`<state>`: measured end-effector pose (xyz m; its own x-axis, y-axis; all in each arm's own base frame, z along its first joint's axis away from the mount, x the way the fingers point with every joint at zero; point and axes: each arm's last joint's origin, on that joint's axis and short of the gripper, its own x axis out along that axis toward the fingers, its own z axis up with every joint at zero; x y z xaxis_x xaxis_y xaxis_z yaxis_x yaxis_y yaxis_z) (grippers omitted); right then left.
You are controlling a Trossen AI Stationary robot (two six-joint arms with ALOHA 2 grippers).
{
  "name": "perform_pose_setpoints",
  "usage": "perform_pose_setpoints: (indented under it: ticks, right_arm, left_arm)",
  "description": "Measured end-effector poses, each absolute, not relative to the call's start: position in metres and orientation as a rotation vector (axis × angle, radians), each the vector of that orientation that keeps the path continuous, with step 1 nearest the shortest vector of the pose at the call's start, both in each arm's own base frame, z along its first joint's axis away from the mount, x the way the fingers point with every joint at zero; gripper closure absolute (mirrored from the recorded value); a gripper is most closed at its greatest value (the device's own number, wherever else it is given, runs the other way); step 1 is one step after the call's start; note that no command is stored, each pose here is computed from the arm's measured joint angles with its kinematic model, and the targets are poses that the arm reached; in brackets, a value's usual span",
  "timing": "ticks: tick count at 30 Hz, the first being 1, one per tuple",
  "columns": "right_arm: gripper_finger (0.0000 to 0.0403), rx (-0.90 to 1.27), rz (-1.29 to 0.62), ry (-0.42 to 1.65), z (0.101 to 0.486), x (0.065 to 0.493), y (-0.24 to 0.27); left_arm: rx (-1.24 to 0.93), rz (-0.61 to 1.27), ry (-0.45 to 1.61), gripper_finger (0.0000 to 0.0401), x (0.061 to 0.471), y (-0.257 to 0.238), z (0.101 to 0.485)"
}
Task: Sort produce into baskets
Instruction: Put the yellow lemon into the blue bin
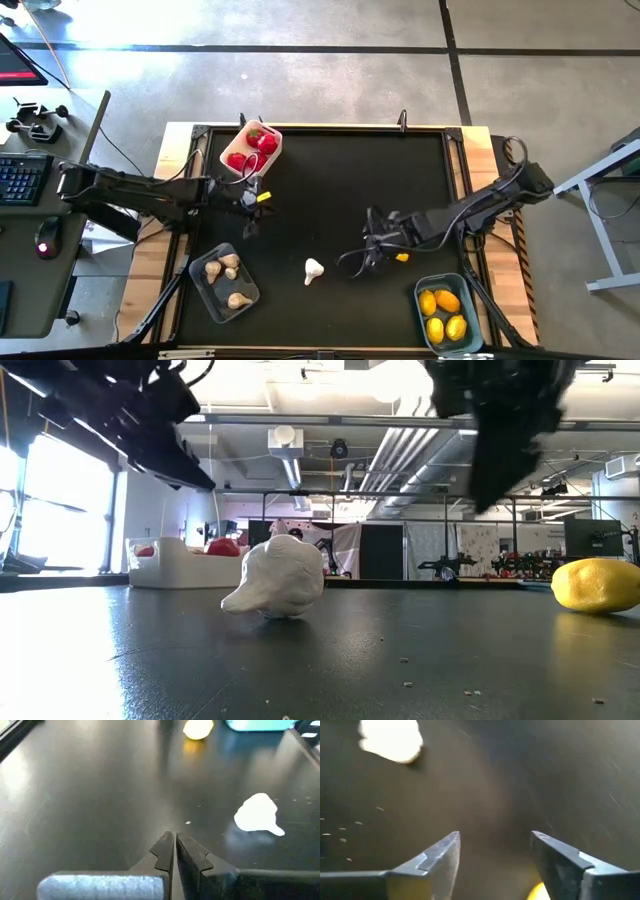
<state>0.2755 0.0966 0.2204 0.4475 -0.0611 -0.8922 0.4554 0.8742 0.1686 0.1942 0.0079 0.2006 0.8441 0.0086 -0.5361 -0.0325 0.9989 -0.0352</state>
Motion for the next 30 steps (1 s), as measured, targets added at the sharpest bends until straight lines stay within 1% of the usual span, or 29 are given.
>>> perform_pose_setpoints:
  ticks: [3,6,10,12,17,20,25,30]
  right_arm:
    - [0.0151,0.497,-0.516,1.17,0.233,0.261,0.1]
    - [0.0143,0.587,-0.655,1.231,0.234,0.251,0.099]
    - [0.0141,0.68,-0.719,1.317,0.222,0.244,0.098]
    - [0.0141,0.689,-0.73,1.342,0.215,0.242,0.097]
    - [0.0141,0.71,-0.834,1.369,0.202,0.236,0.088]
    - [0.0141,0.731,-0.856,1.376,0.195,0.235,0.084]
    - [0.0141,0.795,-0.758,1.381,0.181,0.238,0.083]
    - [0.0148,0.809,-0.743,1.385,0.173,0.236,0.082]
  left_arm:
    - [-0.033,-0.01,0.523,0.0394,0.2,0.002,0.202]
    - [-0.026,-0.034,0.502,0.0394,0.205,-0.003,0.201]
    - [-0.02,-0.059,0.497,0.0394,0.21,-0.008,0.198]
    - [-0.016,-0.066,0.507,0.0394,0.212,-0.011,0.195]
    - [-0.007,-0.075,0.527,0.0394,0.215,-0.015,0.19]
    - [-0.004,-0.082,0.533,0.0394,0.217,-0.017,0.188]
    - [-0.006,-0.085,0.535,0.0394,0.217,-0.018,0.187]
    - [-0.013,-0.081,0.534,0.0394,0.217,-0.018,0.187]
